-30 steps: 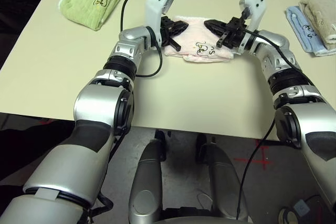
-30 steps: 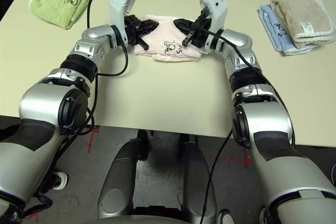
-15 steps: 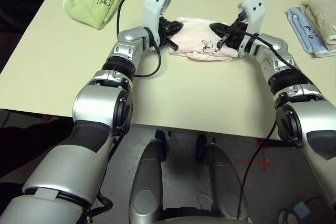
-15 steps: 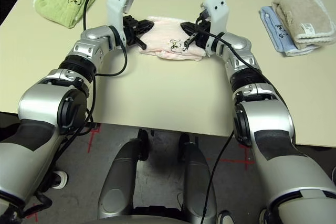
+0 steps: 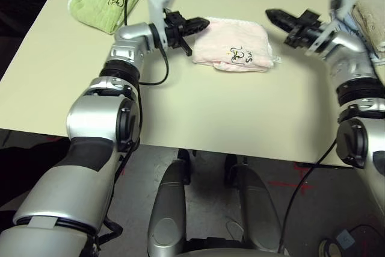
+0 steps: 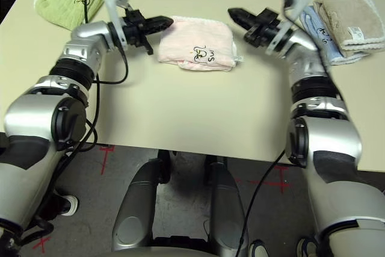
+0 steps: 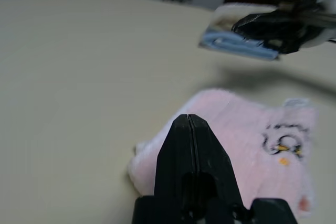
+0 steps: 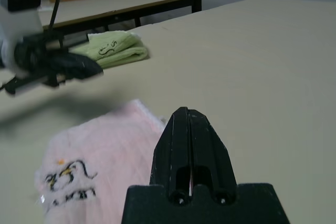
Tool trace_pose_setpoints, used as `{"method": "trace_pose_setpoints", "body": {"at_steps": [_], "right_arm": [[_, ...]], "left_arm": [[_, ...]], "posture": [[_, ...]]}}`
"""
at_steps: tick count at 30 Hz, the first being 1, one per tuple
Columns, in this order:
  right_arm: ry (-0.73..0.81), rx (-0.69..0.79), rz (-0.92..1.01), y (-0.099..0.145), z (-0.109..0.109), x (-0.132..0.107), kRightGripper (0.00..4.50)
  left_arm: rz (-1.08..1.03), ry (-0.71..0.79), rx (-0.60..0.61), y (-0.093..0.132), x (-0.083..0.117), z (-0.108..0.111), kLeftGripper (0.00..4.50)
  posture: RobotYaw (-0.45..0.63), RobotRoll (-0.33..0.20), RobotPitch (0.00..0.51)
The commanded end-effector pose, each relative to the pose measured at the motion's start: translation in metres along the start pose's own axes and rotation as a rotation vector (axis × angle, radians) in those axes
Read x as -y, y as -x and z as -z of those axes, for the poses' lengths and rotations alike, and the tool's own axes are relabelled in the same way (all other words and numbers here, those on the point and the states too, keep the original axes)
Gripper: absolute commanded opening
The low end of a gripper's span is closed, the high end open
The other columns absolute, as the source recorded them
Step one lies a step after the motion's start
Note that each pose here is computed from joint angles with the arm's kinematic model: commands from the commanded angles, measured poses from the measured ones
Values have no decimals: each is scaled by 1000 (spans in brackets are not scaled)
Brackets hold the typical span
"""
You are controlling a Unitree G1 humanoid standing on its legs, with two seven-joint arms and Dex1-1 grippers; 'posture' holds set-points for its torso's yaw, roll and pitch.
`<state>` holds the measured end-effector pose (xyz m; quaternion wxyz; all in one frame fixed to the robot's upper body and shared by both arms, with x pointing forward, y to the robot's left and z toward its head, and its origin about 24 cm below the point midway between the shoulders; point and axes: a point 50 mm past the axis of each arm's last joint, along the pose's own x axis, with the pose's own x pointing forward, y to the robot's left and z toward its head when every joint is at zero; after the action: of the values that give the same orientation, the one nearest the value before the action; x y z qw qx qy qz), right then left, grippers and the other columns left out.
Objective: Fold the towel and set it aside.
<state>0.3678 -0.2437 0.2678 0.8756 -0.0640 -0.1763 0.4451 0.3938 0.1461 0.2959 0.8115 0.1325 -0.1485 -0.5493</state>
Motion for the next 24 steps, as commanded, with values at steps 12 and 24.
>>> {"method": "trace_pose_setpoints", "body": {"at_steps": [12, 24], "right_arm": [[71, -352, -192, 72, 33, -8, 0], [88, -337, -229, 66, 32, -12, 1005]], "left_arm": [[283, -63, -115, 42, 14, 10, 57], [278, -21, -115, 46, 15, 20, 636]], "posture": [[75, 0, 385], [63, 0, 372]]}}
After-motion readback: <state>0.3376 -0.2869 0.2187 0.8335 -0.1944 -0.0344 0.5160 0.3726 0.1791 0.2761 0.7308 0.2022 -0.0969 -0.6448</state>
